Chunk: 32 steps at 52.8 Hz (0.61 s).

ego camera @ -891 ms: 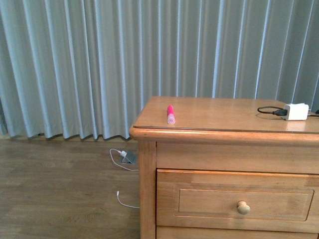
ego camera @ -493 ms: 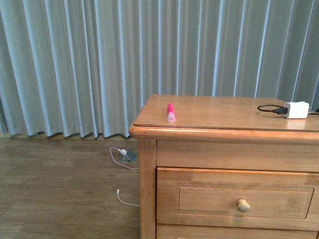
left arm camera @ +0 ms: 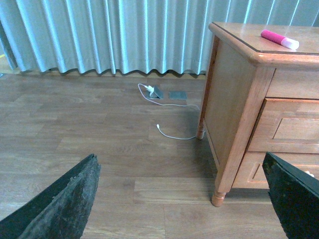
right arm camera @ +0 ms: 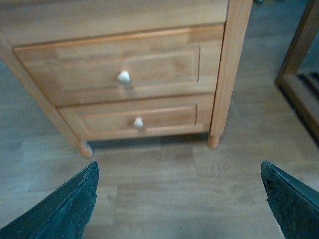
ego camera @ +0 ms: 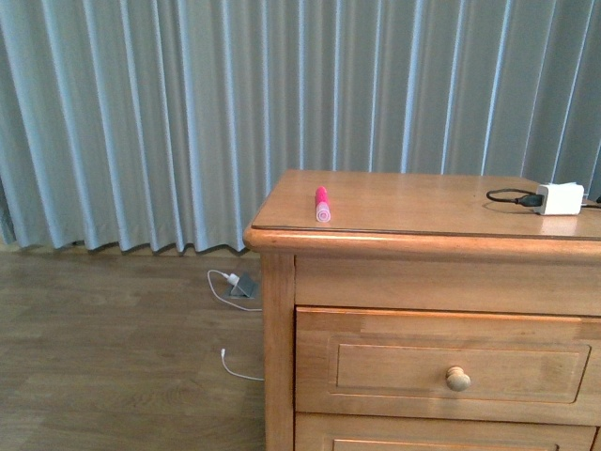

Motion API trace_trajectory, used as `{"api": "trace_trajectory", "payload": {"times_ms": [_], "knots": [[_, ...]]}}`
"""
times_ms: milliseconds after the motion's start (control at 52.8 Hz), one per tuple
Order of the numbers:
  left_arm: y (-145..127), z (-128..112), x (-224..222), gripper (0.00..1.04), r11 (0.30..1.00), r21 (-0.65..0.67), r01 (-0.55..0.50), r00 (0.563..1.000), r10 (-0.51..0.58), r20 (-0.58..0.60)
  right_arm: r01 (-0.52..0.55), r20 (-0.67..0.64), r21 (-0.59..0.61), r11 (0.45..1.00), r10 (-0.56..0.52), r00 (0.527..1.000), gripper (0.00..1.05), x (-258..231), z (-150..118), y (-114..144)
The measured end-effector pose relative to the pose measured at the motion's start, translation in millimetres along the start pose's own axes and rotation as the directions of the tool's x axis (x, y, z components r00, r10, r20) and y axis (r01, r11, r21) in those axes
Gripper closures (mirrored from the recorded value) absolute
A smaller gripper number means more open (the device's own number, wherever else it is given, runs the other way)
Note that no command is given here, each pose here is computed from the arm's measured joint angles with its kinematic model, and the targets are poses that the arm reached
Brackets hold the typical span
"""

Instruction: Place pink marker in drawer with both arms

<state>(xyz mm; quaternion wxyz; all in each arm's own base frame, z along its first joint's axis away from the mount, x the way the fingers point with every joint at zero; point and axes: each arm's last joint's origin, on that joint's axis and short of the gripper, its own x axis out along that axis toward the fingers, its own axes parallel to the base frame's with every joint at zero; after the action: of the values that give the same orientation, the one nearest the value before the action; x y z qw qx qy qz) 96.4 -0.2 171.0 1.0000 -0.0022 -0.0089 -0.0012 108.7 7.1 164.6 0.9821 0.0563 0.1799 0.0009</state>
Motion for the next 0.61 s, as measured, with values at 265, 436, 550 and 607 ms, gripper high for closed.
{"api": "trace_trajectory", "payload": {"times_ms": [265, 436, 550, 607], "knots": [[0.0, 0.0, 0.0, 0.06, 1.000, 0.000, 0.000, 1.000, 0.000, 0.000, -0.030, -0.010, -0.034, 0.999, 0.029, 1.000, 0.08, 50.2, 30.8, 19.8], [0.0, 0.0, 0.0, 0.06, 1.000, 0.000, 0.000, 1.000, 0.000, 0.000, -0.032, -0.053, -0.054, 0.998, 0.029, 0.998, 0.08, 111.2, 46.1, 39.4], [0.0, 0.0, 0.0, 0.06, 1.000, 0.000, 0.000, 1.000, 0.000, 0.000, -0.020, -0.105, -0.074, 0.997, 0.012, 0.994, 0.08, 151.9, 45.1, 53.1], [0.0, 0.0, 0.0, 0.06, 1.000, 0.000, 0.000, 1.000, 0.000, 0.000, -0.018, -0.114, -0.081, 0.997, 0.009, 0.993, 0.08, 166.3, 43.6, 58.7]]}}
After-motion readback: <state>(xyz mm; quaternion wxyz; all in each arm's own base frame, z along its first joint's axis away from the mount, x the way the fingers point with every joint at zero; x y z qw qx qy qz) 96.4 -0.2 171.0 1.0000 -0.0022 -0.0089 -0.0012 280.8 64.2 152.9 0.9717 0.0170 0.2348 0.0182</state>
